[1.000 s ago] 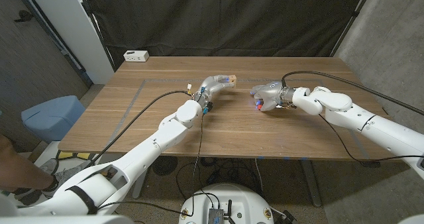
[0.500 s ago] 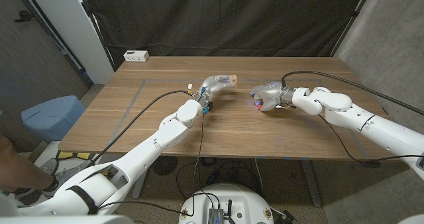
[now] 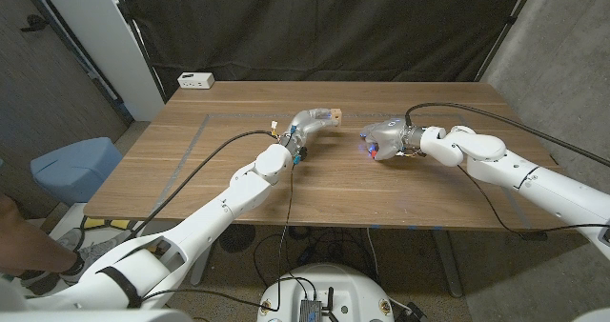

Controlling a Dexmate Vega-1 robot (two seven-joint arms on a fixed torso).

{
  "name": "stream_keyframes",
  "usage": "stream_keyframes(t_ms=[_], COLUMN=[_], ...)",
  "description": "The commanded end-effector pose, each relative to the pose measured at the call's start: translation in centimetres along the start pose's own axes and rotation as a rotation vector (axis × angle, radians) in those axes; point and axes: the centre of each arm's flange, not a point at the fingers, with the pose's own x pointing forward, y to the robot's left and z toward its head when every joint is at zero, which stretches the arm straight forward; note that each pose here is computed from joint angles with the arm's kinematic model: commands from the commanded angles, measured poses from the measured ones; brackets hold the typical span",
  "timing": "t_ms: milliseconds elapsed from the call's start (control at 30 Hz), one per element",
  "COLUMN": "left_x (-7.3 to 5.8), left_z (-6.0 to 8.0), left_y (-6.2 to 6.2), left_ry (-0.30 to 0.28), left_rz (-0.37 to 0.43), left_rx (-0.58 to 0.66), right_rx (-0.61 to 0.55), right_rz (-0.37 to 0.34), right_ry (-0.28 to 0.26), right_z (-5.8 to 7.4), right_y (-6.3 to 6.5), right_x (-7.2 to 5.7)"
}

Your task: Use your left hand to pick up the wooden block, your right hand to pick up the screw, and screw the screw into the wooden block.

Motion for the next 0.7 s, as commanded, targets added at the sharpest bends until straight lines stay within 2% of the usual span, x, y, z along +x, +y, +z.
stream_keyframes(t_ms=[33, 700], left_x=[0.09, 0.31], left_z=[0.0, -0.05], left_y=[-0.13, -0.21], left_ry=[0.001, -0.003], left_rz=[-0.002, -0.012], left_rx=[-0.001, -0.004], right_rx=[0.01, 0.038], right_rz=[-0.01, -0.037], right_ry=[0.007, 0.012], right_z=[-0.07, -0.38], right_y=[-0.05, -0.37], right_x=[-0.11, -0.35])
